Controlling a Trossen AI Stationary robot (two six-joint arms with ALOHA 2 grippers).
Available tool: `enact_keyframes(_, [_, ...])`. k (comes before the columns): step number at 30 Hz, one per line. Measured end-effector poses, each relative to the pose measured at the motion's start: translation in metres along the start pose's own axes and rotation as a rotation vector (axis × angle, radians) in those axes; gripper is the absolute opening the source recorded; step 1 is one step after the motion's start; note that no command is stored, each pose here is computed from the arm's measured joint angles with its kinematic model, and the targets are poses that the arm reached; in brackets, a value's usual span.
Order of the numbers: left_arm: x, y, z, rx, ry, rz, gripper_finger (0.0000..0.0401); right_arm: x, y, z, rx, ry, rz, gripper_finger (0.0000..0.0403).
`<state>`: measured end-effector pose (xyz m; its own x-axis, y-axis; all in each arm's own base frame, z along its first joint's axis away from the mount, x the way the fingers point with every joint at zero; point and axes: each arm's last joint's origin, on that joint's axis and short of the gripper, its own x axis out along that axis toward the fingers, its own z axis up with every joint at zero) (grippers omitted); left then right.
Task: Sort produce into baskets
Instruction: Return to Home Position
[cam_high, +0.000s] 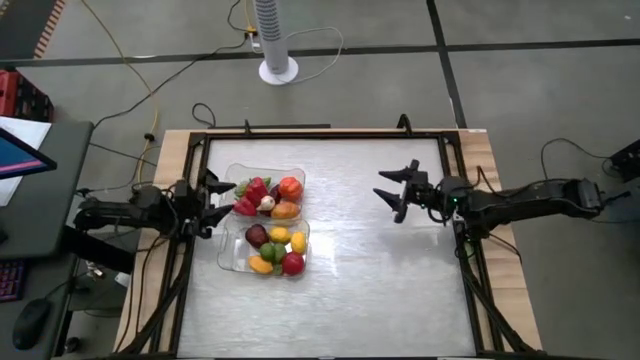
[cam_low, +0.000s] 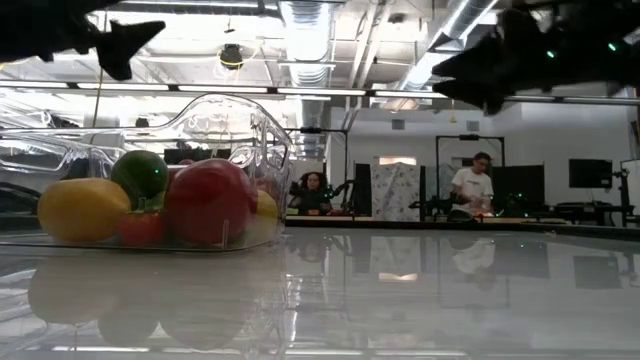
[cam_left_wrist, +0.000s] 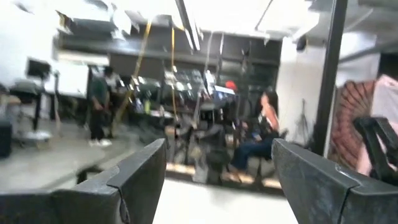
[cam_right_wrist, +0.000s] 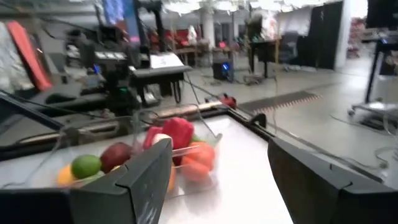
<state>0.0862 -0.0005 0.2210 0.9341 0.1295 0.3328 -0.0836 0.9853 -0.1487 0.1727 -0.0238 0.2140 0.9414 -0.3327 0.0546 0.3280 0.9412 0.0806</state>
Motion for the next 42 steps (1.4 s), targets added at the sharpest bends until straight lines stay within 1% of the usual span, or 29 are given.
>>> enact_keyframes(4, [-0.001, 0.000, -0.015, -0.040, 0.091, -0.034, 0.0275, -0.017, -0.001, -0.024, 0.002, -0.046, 0.033, 0.0291])
enact_keyframes(8, [-0.002, 0.000, -0.019, -0.030, 0.140, -0.041, 0.0275, -0.030, -0.006, -0.039, 0.013, -0.078, -0.018, 0.0291])
enact_keyframes(10, [-0.002, 0.000, -0.018, -0.012, 0.128, -0.049, 0.0275, -0.032, -0.007, -0.039, 0.009, -0.066, -0.040, 0.0291])
enact_keyframes(16, [-0.002, 0.001, -0.019, 0.049, 0.136, -0.036, 0.0275, -0.038, -0.012, -0.031, -0.039, -0.109, -0.065, 0.0291])
enact_keyframes(18, [-0.002, 0.002, -0.018, 0.088, 0.124, -0.004, 0.0275, -0.040, -0.014, -0.029, -0.052, -0.114, -0.076, 0.0291])
enact_keyframes(21, [-0.002, 0.003, -0.018, 0.166, 0.117, 0.019, 0.0275, -0.045, -0.016, -0.032, -0.062, -0.070, -0.080, 0.0291])
enact_keyframes(24, [-0.002, 0.002, -0.018, 0.214, 0.126, 0.011, 0.0275, -0.050, -0.018, -0.039, -0.025, 0.014, -0.057, 0.0291])
enact_keyframes(26, [-0.003, 0.002, -0.020, 0.232, 0.121, -0.011, 0.0275, -0.054, -0.019, -0.043, 0.012, 0.061, -0.061, 0.0291])
enact_keyframes(28, [-0.003, 0.002, -0.024, 0.243, 0.132, -0.009, 0.0275, -0.057, -0.020, -0.043, 0.041, 0.070, -0.067, 0.0291])
enact_keyframes(30, [-0.003, 0.003, -0.029, 0.247, 0.121, -0.006, 0.0275, -0.061, -0.021, -0.040, 0.060, 0.035, -0.068, 0.0291])
enact_keyframes(32, [-0.003, 0.004, -0.034, 0.243, 0.122, 0.007, 0.0275, -0.064, -0.022, -0.035, 0.066, -0.014, -0.079, 0.0291])
enact_keyframes(35, [-0.003, 0.005, -0.035, 0.264, 0.131, 0.050, 0.0275, -0.068, -0.023, -0.030, 0.079, -0.063, -0.108, 0.0291])
enact_keyframes(38, [-0.004, 0.007, -0.035, 0.276, 0.134, 0.121, 0.0275, -0.071, -0.024, -0.031, 0.077, -0.058, -0.107, 0.0291])
enact_keyframes(42, [-0.004, 0.009, -0.037, 0.246, 0.150, 0.182, 0.0275, -0.071, -0.024, -0.032, 0.075, -0.050, -0.106, 0.0291])
